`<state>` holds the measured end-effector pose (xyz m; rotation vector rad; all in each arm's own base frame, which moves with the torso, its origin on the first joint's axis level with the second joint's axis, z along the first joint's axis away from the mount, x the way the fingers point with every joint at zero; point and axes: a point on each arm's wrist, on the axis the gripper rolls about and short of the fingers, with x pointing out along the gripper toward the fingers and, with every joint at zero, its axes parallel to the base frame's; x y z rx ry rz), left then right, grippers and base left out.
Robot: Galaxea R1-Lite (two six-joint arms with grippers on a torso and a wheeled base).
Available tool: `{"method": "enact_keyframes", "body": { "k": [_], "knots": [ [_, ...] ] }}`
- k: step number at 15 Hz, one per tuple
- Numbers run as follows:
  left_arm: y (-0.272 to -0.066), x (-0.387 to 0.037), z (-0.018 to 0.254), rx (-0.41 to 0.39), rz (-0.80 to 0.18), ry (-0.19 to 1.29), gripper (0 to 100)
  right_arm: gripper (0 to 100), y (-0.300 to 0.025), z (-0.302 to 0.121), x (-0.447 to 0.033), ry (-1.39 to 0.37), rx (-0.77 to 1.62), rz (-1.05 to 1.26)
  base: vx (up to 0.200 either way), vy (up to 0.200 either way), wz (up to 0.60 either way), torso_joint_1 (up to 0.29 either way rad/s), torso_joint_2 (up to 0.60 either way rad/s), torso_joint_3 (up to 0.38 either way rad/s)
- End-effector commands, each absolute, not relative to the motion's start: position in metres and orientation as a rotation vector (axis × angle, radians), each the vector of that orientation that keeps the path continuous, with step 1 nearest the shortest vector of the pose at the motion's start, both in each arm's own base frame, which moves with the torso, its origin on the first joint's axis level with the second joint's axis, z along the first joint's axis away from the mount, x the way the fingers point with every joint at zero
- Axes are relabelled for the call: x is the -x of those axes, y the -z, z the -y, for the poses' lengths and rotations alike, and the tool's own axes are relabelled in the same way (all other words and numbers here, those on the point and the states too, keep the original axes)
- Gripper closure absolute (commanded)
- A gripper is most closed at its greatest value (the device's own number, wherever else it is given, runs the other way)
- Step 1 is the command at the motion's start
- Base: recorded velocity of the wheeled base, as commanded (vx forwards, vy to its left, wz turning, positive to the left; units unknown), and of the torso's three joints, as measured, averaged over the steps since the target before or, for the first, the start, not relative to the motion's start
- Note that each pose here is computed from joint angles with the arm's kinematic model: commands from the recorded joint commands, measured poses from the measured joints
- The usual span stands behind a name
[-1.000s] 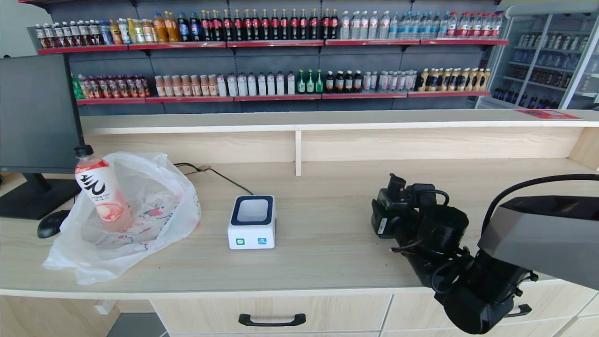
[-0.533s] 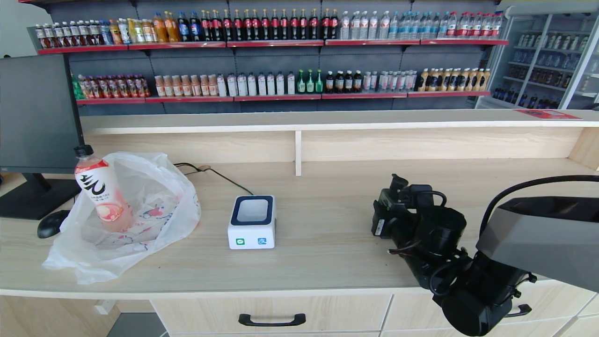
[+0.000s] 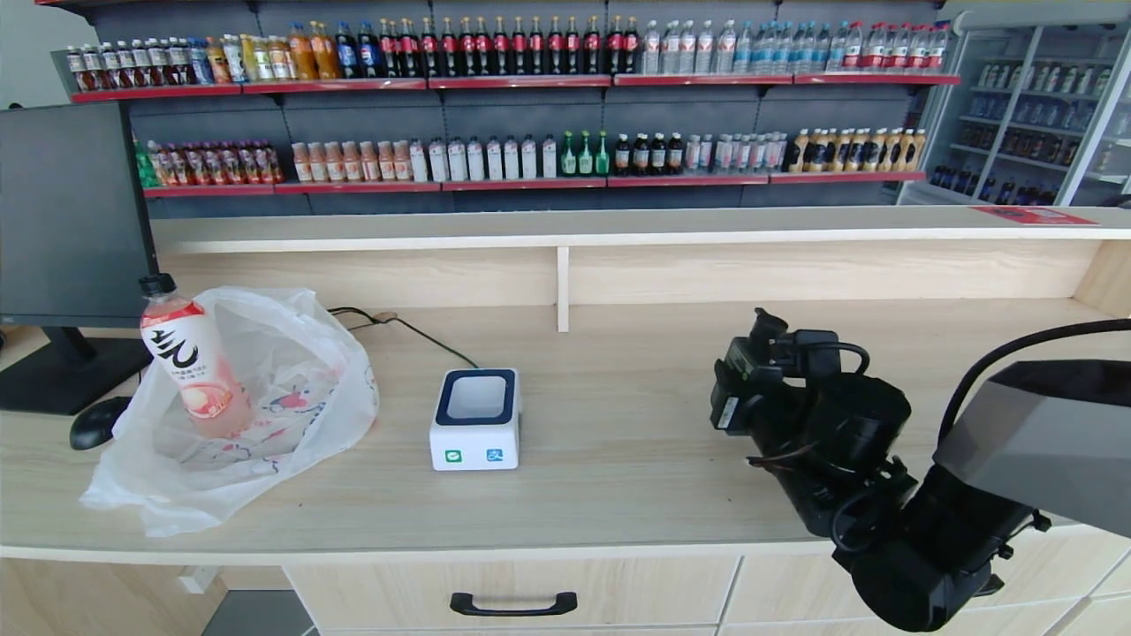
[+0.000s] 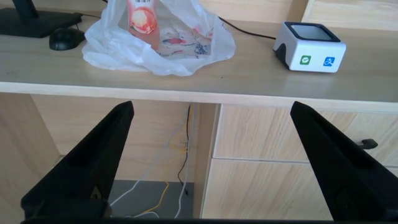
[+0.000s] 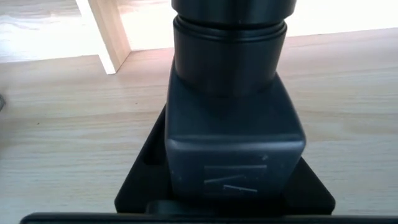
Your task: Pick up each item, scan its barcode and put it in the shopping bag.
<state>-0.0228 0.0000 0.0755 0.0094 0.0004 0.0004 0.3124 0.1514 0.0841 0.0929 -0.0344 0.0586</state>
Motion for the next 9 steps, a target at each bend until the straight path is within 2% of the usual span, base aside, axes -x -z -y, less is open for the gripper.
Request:
{"method": "enact_keyframes", "body": {
  "k": [1, 5, 7, 9],
  "knots": [
    [-0.075, 0.023, 0.000, -0.009, 0.000, 0.000, 0, 100, -0.111, -0.157, -0.294, -0.102, -0.124, 0.093, 0.000, 0.000, 0.00, 0.000, 0.00, 0.000],
    [-0.075, 0.023, 0.000, -0.009, 0.000, 0.000, 0, 100, -0.151, -0.156, -0.262, -0.154, -0.183, 0.183, 0.000, 0.000, 0.00, 0.000, 0.00, 0.000],
    [-0.075, 0.023, 0.000, -0.009, 0.000, -0.002, 0, 100, -0.154, -0.162, -0.231, -0.237, -0.268, 0.153, 0.000, 0.000, 0.00, 0.000, 0.00, 0.000],
    [-0.075, 0.023, 0.000, -0.009, 0.000, -0.002, 0, 100, -0.158, -0.164, -0.221, -0.271, -0.342, 0.150, 0.000, 0.000, 0.00, 0.000, 0.00, 0.000]
  ]
}}
